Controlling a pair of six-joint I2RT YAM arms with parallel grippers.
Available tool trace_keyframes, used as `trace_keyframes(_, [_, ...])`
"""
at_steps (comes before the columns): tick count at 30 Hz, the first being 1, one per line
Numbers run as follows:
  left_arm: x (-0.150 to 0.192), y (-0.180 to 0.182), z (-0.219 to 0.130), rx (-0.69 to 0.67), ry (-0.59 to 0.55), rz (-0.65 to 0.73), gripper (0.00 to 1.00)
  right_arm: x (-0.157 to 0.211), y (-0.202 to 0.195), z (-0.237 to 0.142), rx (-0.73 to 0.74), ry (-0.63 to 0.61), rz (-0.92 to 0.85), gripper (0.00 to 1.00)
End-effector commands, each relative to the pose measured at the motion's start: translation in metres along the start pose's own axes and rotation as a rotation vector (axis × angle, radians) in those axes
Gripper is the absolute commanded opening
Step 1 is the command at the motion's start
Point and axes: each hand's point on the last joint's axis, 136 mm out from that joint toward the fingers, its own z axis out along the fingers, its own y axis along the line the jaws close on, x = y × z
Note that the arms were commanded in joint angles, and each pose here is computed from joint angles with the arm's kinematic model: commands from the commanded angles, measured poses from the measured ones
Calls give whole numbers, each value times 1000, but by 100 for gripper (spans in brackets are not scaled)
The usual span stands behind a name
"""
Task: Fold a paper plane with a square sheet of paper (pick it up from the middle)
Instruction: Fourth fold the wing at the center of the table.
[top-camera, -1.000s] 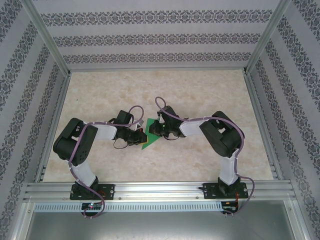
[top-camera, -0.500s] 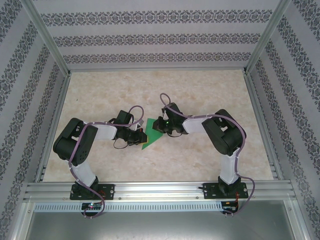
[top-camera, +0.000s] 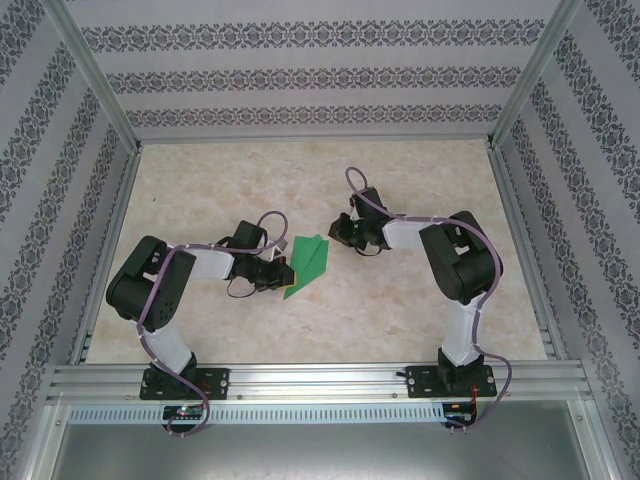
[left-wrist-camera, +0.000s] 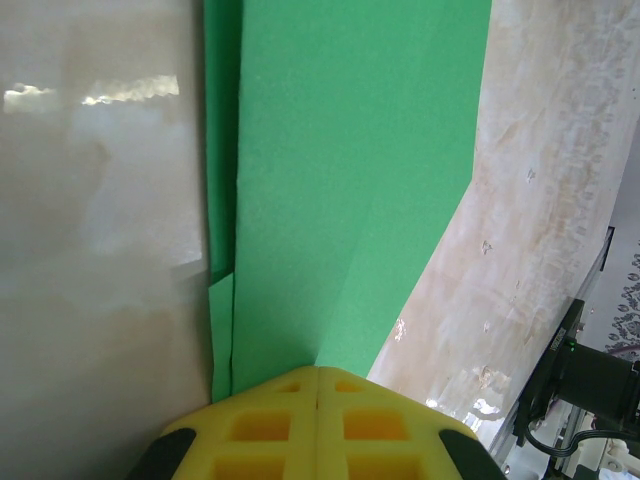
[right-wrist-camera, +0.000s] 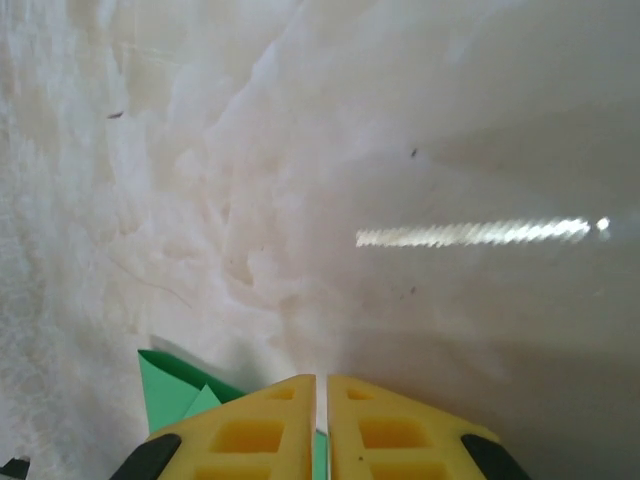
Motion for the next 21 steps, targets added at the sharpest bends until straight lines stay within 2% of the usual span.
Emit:
trace_keyframes(1, [59, 86, 12, -287, 132, -147, 0, -10, -2, -7, 40, -14, -44, 12])
trace_keyframes(6, [60, 86, 13, -282, 135, -146, 0, -9, 29, -29, -18, -32, -82, 13])
trace_keyframes(12, [60, 85, 13, -281, 133, -145, 0, 33, 79, -21, -132, 31, -142, 14])
trace_keyframes(17, [59, 85, 12, -283, 133, -143, 0, 69, 78, 9, -131, 96, -123, 13])
trace_keyframes(21, [59, 85, 12, -282, 132, -142, 0, 80, 60, 25, -97, 107, -97, 12])
